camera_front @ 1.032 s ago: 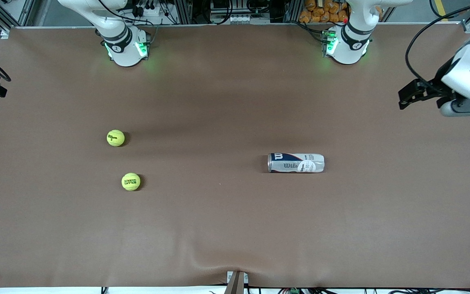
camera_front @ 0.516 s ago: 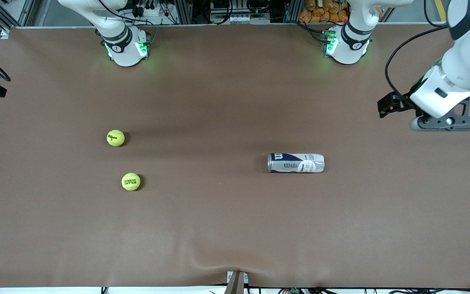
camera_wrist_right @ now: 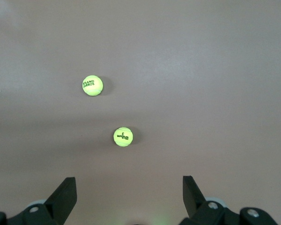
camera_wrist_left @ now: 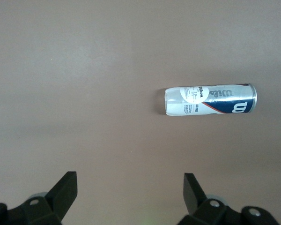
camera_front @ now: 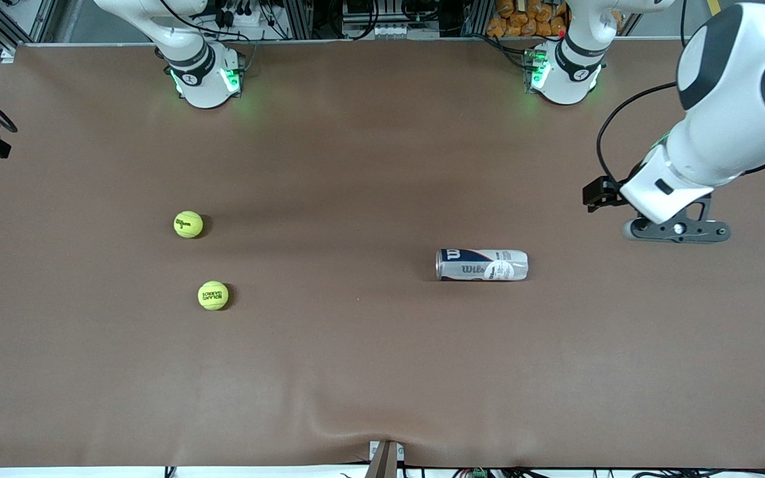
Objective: Insert tennis ball vertically with right arm
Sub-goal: 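Move the left gripper over the lying Wilson can, then grasp the Wilson can with the left gripper and stand it upright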
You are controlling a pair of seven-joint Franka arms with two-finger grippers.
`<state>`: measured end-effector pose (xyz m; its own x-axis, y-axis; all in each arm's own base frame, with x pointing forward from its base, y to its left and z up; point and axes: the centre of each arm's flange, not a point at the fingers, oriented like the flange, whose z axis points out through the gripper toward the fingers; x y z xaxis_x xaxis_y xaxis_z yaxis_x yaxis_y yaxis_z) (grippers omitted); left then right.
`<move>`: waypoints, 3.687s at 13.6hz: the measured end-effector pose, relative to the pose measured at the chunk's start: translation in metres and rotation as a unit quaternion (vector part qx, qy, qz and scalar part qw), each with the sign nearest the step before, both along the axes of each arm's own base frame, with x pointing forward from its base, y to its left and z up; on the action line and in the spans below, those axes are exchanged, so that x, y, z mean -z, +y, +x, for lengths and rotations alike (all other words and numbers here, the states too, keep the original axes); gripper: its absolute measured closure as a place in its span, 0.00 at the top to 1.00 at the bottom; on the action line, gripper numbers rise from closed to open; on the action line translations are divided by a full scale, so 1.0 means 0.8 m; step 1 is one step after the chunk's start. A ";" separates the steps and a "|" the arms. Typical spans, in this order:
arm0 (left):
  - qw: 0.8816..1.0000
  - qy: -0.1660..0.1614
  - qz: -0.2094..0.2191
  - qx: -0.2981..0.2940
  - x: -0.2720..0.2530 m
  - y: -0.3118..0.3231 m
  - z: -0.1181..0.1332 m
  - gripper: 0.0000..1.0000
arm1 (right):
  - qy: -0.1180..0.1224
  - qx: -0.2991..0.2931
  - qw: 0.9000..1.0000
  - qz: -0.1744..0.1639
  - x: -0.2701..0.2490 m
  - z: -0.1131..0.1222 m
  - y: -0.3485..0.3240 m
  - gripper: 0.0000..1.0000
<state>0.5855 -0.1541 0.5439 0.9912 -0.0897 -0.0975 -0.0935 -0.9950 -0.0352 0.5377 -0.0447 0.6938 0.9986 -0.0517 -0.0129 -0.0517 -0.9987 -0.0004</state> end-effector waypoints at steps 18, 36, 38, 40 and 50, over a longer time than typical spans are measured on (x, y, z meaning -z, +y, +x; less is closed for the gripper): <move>0.976 0.039 0.059 0.205 0.230 -0.134 0.035 1.00 | 0.001 0.002 1.000 0.001 0.001 0.000 -0.002 1.00; 0.768 0.111 0.210 0.595 0.385 -0.316 -0.070 1.00 | 0.001 0.003 1.000 0.001 0.001 -0.001 -0.004 1.00; 0.758 0.122 0.222 0.602 0.404 -0.310 -0.068 1.00 | 0.001 0.004 1.000 0.001 0.001 -0.001 -0.005 1.00; 0.754 0.132 0.222 0.603 0.421 -0.307 -0.070 1.00 | 0.001 0.004 1.000 0.001 0.001 -0.001 -0.005 1.00; 0.745 0.140 0.221 0.614 0.469 -0.301 -0.069 1.00 | 0.001 0.004 1.000 0.002 0.001 -0.001 -0.006 1.00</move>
<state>0.5306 -0.3946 0.1686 0.1243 -0.8098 -0.5734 -0.9885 -0.0509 -0.1424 0.5371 -0.0492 0.6931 0.9981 -0.0603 -0.0160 -0.0604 -0.9982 -0.0036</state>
